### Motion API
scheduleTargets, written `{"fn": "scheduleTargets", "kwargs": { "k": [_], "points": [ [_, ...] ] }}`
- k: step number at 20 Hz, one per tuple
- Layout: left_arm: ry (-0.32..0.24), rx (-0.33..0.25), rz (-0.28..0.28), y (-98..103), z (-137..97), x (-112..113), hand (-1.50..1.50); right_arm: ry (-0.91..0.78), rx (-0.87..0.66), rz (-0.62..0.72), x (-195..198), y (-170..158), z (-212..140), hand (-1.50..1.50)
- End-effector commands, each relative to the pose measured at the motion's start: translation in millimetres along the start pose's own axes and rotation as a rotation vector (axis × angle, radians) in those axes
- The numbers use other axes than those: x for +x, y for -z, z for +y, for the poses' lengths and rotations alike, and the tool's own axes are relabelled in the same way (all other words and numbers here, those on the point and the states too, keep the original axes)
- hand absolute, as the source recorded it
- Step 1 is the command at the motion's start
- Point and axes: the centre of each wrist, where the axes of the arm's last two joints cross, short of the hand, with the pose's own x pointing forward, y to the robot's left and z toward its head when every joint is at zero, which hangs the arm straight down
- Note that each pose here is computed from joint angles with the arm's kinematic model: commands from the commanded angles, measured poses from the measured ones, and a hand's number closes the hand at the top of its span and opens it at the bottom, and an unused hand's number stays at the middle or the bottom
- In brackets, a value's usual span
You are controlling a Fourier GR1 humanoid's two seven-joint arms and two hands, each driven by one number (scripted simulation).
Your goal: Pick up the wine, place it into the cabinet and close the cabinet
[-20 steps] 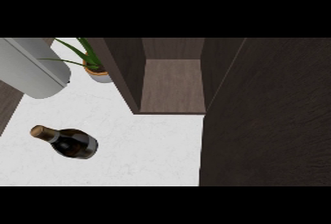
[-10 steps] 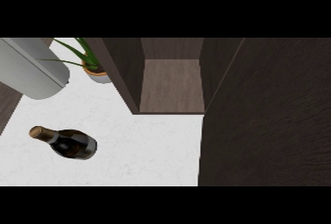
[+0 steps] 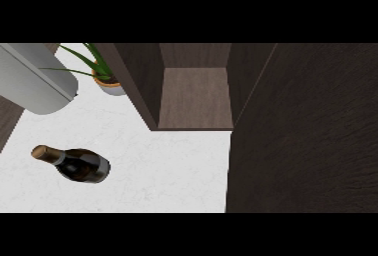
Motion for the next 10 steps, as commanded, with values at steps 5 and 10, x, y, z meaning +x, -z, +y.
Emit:
{"fn": "scheduleTargets", "kwargs": {
  "k": [5, 10],
  "points": [
    [0.017, 0.060, 0.015, -6.7, 44.7, -2.6, -1.50, 0.020, -0.003, -0.059, 19.7, -15.6, 0.4, -1.50],
    [0.021, 0.085, 0.062, -3.8, 66.9, 9.7, -1.50, 0.041, 0.027, -0.053, 31.2, -14.0, 5.1, -1.50]
  ]
}}
